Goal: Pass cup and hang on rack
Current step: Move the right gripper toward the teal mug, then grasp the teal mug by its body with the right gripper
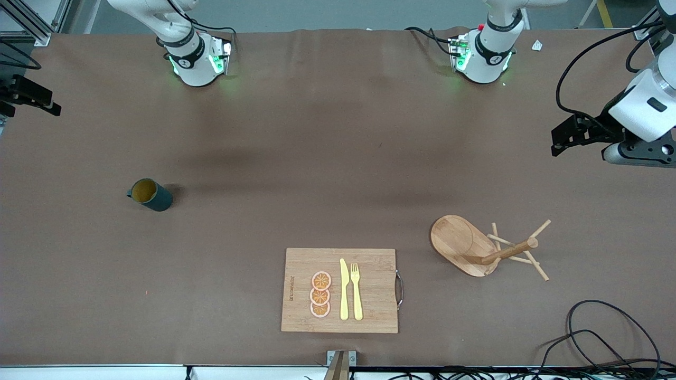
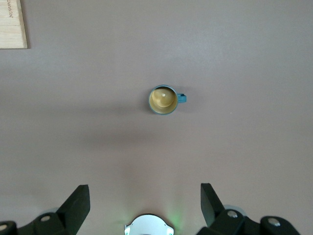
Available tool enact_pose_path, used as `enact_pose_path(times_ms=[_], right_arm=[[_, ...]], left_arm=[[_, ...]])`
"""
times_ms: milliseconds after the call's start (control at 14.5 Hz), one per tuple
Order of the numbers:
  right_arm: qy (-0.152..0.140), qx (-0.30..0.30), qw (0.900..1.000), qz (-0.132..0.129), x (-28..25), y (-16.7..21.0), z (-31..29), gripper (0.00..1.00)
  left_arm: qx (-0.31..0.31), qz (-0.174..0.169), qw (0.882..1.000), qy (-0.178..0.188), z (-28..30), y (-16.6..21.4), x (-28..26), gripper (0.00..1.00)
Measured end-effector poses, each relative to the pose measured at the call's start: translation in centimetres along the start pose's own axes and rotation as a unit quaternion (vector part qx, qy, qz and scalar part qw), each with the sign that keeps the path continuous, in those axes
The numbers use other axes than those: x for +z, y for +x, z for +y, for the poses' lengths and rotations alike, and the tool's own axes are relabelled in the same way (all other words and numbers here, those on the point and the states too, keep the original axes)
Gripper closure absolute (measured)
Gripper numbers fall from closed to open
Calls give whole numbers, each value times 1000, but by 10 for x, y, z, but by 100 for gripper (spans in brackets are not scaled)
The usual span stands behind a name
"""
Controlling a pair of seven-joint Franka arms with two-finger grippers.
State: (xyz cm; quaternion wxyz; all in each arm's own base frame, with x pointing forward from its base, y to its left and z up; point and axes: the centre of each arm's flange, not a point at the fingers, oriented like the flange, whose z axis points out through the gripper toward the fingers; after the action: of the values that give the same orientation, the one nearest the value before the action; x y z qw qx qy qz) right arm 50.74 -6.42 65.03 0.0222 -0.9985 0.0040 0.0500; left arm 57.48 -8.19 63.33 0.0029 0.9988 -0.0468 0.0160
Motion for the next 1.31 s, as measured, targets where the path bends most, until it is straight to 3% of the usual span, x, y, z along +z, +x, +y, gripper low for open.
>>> enact_pose_path(times_ms=[138, 345, 621, 897, 1103, 1310], right_arm=[[0, 0, 1000, -2, 1, 1, 0, 0], [0, 3, 1000, -25, 26, 17, 3, 0], [-4, 4, 999, -51, 87, 65, 10, 0], [-6, -38, 997, -62, 159, 97, 14, 0], [-6, -104, 993, -49, 220, 102, 19, 0], [2, -207, 978, -41, 268, 102, 32, 0]], left_arm=[[-11, -1, 1000, 2, -3, 0, 0, 0], [-6, -1, 1000, 8, -3, 0, 0, 0], [-3, -5, 1000, 8, -2, 1, 3, 0], [-4, -10, 1000, 8, -3, 2, 8, 0], [-5, -10, 1000, 8, -4, 3, 8, 0], [-6, -11, 1000, 8, -4, 2, 8, 0]])
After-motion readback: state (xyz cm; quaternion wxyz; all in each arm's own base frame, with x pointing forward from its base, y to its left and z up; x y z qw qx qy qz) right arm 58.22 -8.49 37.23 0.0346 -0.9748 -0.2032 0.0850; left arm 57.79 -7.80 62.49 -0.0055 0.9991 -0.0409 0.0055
